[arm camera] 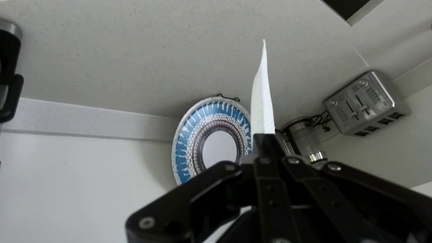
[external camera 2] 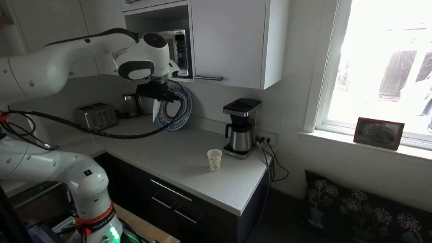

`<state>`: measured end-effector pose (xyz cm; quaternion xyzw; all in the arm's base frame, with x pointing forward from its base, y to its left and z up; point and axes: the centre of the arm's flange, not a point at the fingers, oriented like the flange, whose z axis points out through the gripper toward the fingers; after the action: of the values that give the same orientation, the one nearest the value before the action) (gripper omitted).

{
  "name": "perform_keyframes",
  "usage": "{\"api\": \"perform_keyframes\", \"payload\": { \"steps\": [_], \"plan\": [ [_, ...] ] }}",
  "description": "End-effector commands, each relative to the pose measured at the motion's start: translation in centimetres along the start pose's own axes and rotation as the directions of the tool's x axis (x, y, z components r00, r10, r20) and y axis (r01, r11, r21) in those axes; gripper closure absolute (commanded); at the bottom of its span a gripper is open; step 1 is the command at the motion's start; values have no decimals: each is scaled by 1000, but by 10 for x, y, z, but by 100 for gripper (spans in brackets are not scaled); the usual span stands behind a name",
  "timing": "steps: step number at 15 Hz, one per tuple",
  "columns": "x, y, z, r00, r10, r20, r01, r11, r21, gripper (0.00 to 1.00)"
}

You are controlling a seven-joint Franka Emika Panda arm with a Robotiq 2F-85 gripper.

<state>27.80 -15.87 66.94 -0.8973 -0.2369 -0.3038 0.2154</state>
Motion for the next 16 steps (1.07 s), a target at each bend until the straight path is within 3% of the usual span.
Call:
{"api": "perform_keyframes", "payload": {
  "steps": [1, 2, 7, 11, 16],
  "plan": [
    [5, -18, 0, 995, -57, -81, 61, 997, 45, 100],
    [5, -11, -5, 999, -27, -43, 28, 999, 20, 99],
    [8, -17, -4, 997, -47, -54, 50, 998, 40, 100],
    [25, -33, -16, 978, -110, -176, 125, 989, 74, 100],
    [47, -60, -29, 923, -216, -319, 257, 962, 91, 100]
  ]
}}
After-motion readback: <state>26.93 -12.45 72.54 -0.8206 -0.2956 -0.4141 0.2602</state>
